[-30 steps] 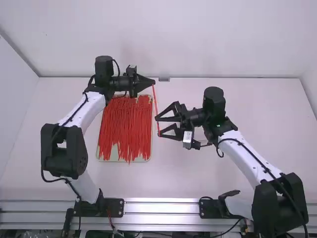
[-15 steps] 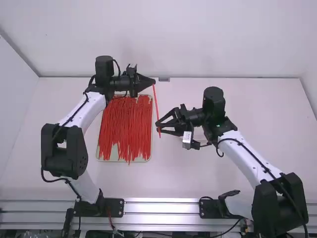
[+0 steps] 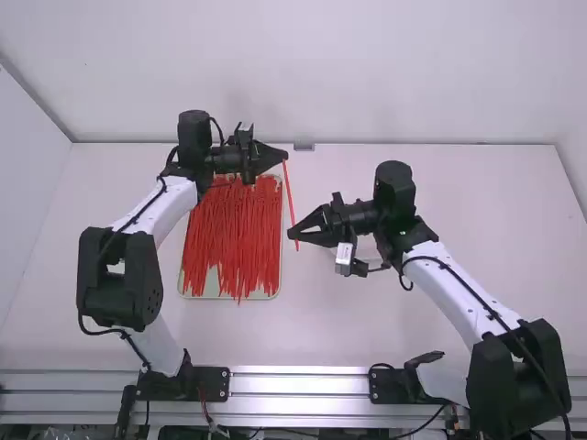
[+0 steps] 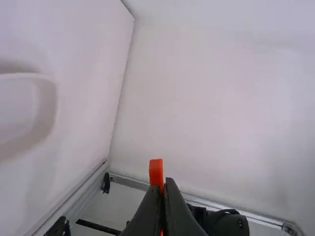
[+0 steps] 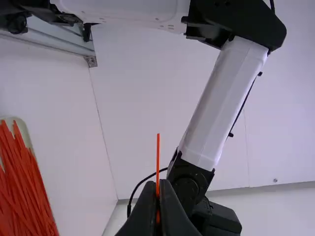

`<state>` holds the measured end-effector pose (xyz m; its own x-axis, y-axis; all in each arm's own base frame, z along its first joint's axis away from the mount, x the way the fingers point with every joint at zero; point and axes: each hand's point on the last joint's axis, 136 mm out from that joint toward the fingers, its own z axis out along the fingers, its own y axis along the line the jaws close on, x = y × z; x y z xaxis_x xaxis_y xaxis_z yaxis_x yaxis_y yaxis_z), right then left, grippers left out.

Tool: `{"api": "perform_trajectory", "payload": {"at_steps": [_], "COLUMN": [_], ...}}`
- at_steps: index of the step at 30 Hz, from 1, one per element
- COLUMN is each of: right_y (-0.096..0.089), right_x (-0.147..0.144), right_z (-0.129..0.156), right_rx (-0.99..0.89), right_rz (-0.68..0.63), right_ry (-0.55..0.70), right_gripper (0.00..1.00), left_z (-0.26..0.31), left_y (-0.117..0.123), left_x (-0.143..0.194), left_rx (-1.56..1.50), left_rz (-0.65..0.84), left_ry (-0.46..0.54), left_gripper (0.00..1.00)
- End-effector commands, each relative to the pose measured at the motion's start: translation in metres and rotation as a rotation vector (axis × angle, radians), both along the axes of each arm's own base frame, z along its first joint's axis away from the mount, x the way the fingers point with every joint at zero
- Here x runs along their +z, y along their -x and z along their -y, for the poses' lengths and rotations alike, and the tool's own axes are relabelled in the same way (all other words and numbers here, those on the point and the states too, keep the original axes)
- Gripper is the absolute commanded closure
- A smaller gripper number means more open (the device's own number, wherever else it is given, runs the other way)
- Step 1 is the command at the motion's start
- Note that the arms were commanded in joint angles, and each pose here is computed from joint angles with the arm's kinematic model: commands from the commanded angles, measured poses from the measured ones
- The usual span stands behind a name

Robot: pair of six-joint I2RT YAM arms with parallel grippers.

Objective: Fasten the cable tie

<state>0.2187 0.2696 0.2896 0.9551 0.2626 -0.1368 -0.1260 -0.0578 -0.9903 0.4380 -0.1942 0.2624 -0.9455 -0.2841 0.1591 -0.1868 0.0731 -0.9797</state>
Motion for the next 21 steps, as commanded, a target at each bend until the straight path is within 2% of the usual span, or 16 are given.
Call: {"api": "perform_trajectory", "payload": {"at_steps": [1,17,21], "right_y": [0.0015,-0.0001,-0.0002], "right_x": [-0.0016,-0.0020,-0.0020], "right_z": [-0.0014,-0.0018,-0.0018], "right_rx": [0.005,-0.005,-0.005], "right_rz": [-0.012,-0.011,-0.010], "right_ry": [0.004,0.006,0.006], "right_gripper": [1.00,1.00,0.94], "left_z": [0.0047,0.0048,0.0056], "left_y": [0.0067,0.0094,0.0117], "left_x": [-0.0010,-0.0092,-0.0078], "left_rx": [-0.027,-0.029,-0.044], "left_rz": [-0.007,-0.019,-0.017], "left_ry": [0.004,0.002,0.008], "left_gripper": [0.99,0.99,0.99]}}
